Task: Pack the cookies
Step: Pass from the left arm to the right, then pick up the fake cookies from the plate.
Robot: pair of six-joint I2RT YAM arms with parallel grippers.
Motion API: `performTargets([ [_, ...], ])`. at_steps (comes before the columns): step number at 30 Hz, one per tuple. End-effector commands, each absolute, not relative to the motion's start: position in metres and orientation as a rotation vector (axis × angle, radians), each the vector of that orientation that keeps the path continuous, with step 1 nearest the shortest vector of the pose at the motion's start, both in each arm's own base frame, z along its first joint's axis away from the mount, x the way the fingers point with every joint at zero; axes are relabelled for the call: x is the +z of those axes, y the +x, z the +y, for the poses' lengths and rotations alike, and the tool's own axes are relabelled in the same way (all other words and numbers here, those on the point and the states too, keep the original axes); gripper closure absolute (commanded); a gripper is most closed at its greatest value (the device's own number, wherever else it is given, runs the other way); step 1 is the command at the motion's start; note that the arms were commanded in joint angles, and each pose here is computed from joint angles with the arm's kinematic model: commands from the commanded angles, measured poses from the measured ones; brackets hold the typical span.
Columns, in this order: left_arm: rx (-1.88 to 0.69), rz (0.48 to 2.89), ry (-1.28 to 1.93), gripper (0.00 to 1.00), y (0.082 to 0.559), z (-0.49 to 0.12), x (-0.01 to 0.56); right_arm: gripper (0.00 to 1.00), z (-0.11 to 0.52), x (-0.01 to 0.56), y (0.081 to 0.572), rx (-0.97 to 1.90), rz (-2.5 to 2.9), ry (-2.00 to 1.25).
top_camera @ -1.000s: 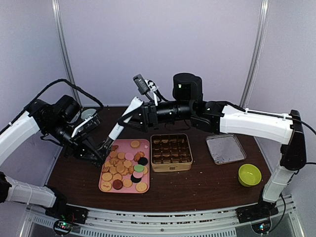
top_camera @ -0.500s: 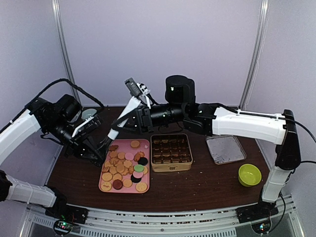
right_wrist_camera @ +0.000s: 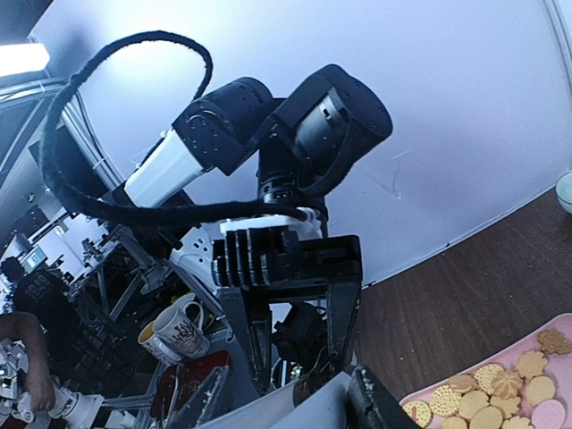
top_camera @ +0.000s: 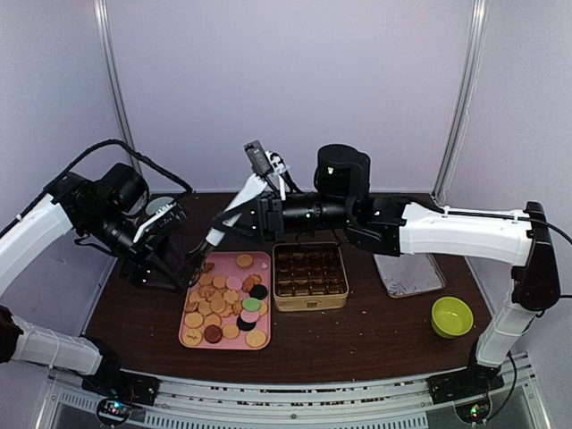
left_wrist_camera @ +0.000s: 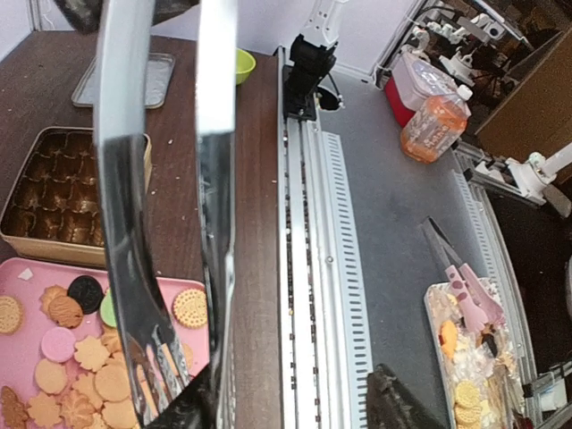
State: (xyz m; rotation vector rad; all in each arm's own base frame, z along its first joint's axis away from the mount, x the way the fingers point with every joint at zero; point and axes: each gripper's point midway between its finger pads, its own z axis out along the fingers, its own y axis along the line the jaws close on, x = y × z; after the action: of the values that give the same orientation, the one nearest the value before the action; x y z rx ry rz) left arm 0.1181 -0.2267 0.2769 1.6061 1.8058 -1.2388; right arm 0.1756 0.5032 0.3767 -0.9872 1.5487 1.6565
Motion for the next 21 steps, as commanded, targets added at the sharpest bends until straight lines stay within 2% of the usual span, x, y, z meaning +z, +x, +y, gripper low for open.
performTargets([
  [1, -1.063, 1.846, 1.554, 0.39, 0.136, -0.221, 0.284, 0.63, 0.481, 0.383, 0.197, 1.456, 1.535, -0.863],
  [2, -1.012, 1.87, 1.522, 0.36, 0.144, -0.217, 0.284, 0.64, 0.478, 0.377, 0.2, 1.422, 1.549, -0.847],
  [4, -0.901, 1.908, 1.474, 0.22, 0.159, -0.209, 0.285, 0.64, 0.47, 0.368, 0.208, 1.346, 1.577, -0.802],
  [6, -0.79, 1.956, 1.423, 0.17, 0.174, -0.197, 0.285, 0.65, 0.466, 0.356, 0.214, 1.277, 1.605, -0.772],
  [13, -0.555, 2.143, 1.153, 0.14, 0.226, -0.142, 0.282, 0.65, 0.482, 0.318, 0.225, 1.021, 1.684, -0.757],
  [21, -0.405, 2.361, 0.94, 0.13, 0.257, -0.087, 0.24, 0.65, 0.533, 0.291, 0.223, 0.875, 1.699, -0.784],
])
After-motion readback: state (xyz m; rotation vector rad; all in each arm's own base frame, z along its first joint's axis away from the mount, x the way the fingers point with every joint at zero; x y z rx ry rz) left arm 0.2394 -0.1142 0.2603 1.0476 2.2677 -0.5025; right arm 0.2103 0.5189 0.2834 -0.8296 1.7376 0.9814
